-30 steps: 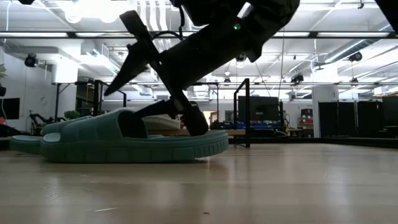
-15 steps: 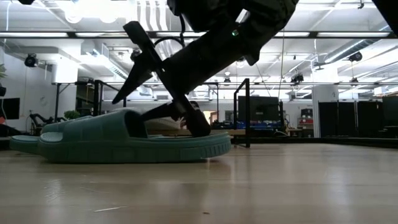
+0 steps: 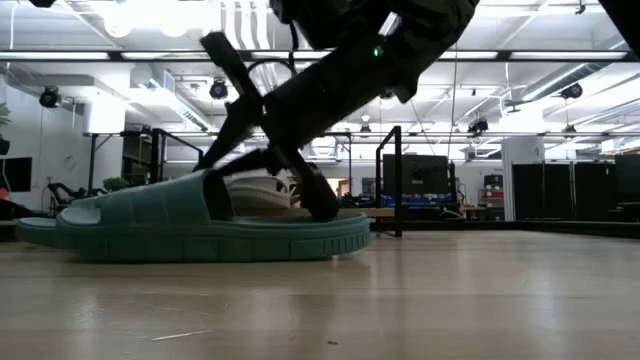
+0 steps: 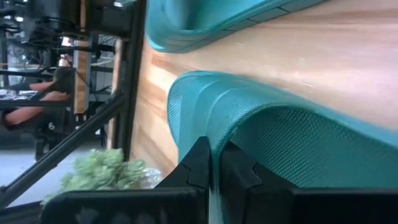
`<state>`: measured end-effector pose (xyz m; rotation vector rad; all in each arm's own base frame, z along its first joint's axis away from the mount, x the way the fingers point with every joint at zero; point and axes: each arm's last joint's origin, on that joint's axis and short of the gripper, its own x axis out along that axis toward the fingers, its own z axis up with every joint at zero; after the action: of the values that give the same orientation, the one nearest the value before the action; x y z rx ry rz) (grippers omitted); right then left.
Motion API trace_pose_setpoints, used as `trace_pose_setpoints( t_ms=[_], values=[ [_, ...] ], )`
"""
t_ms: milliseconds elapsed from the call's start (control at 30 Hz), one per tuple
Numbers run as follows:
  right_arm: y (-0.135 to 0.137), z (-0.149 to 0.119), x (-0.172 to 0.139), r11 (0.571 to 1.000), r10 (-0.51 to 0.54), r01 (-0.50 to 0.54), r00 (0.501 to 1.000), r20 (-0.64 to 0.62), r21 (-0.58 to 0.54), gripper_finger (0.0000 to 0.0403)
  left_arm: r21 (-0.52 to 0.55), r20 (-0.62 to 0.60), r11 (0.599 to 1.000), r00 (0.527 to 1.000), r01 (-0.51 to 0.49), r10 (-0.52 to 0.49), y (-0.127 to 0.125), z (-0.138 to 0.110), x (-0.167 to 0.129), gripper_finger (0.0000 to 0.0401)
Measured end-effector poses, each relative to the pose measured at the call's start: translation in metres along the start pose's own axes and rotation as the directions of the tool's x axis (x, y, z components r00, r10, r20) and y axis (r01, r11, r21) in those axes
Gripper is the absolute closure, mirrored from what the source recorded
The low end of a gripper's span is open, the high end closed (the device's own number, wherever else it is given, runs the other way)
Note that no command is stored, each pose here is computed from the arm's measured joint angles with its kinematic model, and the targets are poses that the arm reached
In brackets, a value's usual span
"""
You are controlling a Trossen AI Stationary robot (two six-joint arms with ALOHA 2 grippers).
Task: Pick and place slides into the shelf
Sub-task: Put the bottom green slipper on the shelf
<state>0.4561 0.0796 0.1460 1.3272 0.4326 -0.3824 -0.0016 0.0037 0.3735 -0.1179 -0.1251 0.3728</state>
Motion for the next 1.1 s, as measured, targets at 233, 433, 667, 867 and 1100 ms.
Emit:
trace_pose_setpoints(
  t_ms=[233,433,667,867,1100],
  values=[
    [0.035,0.010,-0.030,0.994,0.099,-0.096,0.994,0.048,-0.056,0.0393,0.000,0.000,1.000,1.000,0.000,0.000,0.000,0.000,0.000,0.0214],
    [0.063,0.025,-0.068,0.990,0.105,-0.085,0.977,0.183,-0.115,0.0393,0.001,0.000,1.000,1.000,0.000,0.000,0.000,0.000,0.000,0.0214],
    [0.089,0.046,-0.114,0.995,0.101,-0.072,0.837,0.537,-0.075,0.0394,0.001,0.000,1.000,1.000,0.000,0.000,0.000,0.000,0.000,0.0214],
    [0.093,0.059,-0.128,0.992,0.051,-0.123,0.661,0.748,0.042,0.0394,0.002,0.000,1.000,1.000,0.000,0.000,0.000,0.000,0.000,0.0214],
    [0.105,0.073,-0.131,0.973,0.111,-0.227,0.584,0.804,0.030,0.0394,0.072,-0.056,0.997,0.998,-0.006,0.010,-0.001,-0.002,0.013,0.0214]
  ],
)
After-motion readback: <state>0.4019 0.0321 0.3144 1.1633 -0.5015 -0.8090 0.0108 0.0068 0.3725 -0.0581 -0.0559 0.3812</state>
